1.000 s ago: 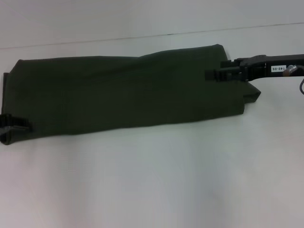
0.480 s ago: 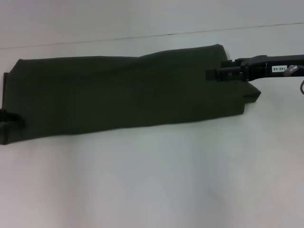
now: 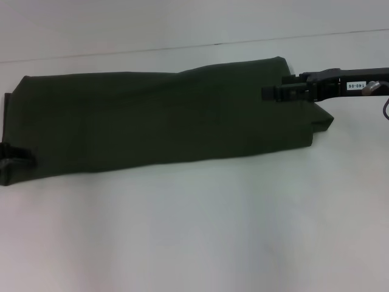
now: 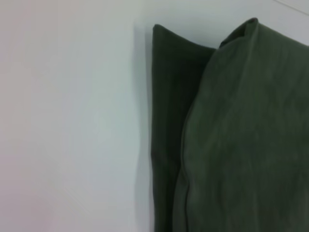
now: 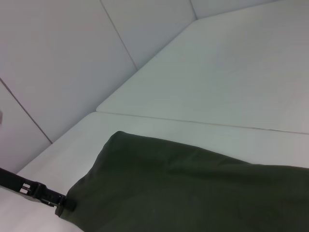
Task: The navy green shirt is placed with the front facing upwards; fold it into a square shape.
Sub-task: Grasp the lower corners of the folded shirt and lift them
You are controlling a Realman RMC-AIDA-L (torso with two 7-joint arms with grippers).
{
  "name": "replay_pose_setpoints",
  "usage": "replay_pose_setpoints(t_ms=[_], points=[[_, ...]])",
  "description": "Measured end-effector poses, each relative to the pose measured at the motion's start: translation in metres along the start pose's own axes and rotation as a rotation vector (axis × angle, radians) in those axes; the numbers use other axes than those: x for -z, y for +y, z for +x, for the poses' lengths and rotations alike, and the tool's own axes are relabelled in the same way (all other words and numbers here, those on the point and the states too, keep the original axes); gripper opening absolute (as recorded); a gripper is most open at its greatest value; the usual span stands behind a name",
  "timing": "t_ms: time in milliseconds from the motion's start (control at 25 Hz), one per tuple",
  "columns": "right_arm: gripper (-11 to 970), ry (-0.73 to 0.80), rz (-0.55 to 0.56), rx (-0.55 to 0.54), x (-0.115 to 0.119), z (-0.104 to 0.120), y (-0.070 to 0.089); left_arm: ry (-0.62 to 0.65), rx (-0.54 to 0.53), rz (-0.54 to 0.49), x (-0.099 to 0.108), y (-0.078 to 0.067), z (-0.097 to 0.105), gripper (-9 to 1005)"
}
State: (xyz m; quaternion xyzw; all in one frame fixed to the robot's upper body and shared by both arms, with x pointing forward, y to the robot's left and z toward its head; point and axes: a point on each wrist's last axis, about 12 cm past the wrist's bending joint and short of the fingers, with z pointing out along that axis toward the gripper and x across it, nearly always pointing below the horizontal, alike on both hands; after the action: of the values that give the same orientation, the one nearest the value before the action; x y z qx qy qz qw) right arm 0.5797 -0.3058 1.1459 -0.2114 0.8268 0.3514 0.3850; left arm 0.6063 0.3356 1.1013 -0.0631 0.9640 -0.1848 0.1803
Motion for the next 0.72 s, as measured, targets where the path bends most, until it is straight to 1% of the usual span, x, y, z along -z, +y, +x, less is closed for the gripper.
replay_pose_setpoints(t_ms=[200, 520, 720], points=[[899, 0.0, 0.0, -0.001, 0.0, 0.0, 0.0, 0.005, 0.001, 0.013, 0.0, -0.002, 0.0, 708], [899, -0.002, 0.002, -0.002, 0.001, 0.002, -0.001, 0.019, -0.01, 0.032, -0.003, -0.01, 0.0, 696], [899, -0.004, 0.004, -0.005, 0.002, 0.003, -0.001, 0.025, -0.01, 0.029, -0.002, -0.01, 0.0, 688]])
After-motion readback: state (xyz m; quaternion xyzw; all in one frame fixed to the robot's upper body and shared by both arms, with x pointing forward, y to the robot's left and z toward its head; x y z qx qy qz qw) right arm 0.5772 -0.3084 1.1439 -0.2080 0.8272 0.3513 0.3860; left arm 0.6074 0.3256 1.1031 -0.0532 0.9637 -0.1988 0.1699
